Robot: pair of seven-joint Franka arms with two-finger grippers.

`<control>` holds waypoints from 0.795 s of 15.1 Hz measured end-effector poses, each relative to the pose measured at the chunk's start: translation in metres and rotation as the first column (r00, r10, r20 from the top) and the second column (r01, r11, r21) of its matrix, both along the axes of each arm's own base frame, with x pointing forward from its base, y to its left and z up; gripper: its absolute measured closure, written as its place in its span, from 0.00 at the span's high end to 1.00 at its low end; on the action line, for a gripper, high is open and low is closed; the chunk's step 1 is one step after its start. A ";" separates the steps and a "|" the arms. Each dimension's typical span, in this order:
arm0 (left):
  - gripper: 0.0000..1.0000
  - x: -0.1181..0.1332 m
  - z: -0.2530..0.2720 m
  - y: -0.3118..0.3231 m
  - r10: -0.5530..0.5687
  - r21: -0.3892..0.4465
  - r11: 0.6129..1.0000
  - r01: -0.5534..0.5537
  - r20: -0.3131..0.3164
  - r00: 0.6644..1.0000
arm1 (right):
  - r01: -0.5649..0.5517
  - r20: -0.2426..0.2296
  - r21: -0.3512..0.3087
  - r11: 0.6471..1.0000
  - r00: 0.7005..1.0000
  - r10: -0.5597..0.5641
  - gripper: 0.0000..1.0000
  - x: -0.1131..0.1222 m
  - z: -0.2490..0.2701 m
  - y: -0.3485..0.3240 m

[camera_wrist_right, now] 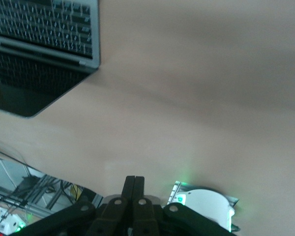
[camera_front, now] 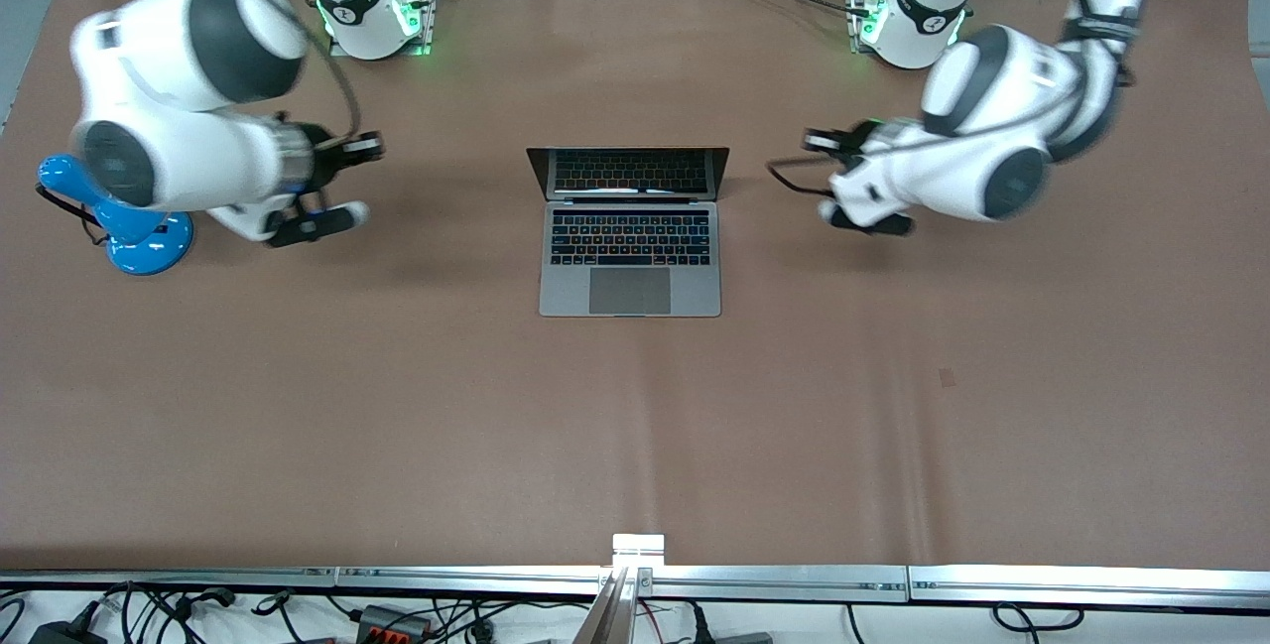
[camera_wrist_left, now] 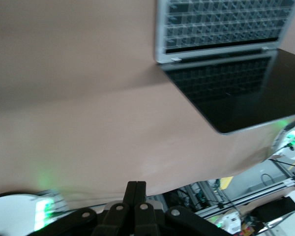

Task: Close laptop with both arms from behind
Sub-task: 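Move the left gripper and the right gripper toward the laptop screen, then lower both grippers behind the laptop screen's back edge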

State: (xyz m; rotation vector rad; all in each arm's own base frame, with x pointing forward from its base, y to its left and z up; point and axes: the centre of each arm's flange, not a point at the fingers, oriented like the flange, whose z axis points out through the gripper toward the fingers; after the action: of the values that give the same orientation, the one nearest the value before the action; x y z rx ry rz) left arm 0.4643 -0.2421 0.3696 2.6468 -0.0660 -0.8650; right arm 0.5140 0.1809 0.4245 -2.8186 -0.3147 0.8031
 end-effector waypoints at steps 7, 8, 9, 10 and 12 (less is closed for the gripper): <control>0.01 -0.077 -0.047 -0.073 0.055 -0.018 0.998 -0.053 0.079 0.995 | -0.012 0.064 -0.122 0.993 0.998 0.020 0.01 -0.085 -0.025 0.152; 0.01 -0.082 -0.050 -0.078 0.054 -0.012 0.999 -0.053 0.086 0.995 | 0.001 0.085 -0.136 0.991 0.996 0.011 0.01 -0.099 -0.027 0.172; 0.01 -0.085 -0.050 -0.081 0.059 -0.008 0.998 -0.058 0.091 0.994 | 0.014 0.105 -0.147 0.989 0.994 0.001 0.01 -0.111 -0.031 0.189; 0.01 -0.084 -0.051 -0.082 0.066 -0.006 0.998 -0.066 0.099 0.993 | 0.026 0.122 -0.154 0.988 0.992 -0.007 0.01 -0.121 -0.036 0.202; 0.01 -0.082 -0.053 -0.081 0.082 -0.006 0.997 -0.082 0.117 0.990 | 0.053 0.150 -0.156 0.986 0.988 -0.029 0.01 -0.129 -0.046 0.215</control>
State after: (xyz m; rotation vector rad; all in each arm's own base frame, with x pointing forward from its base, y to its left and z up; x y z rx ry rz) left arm 0.3824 -0.3232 0.3165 2.6765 0.0134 -0.6828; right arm 0.3852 0.3962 0.3783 -3.0318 -0.2212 0.6394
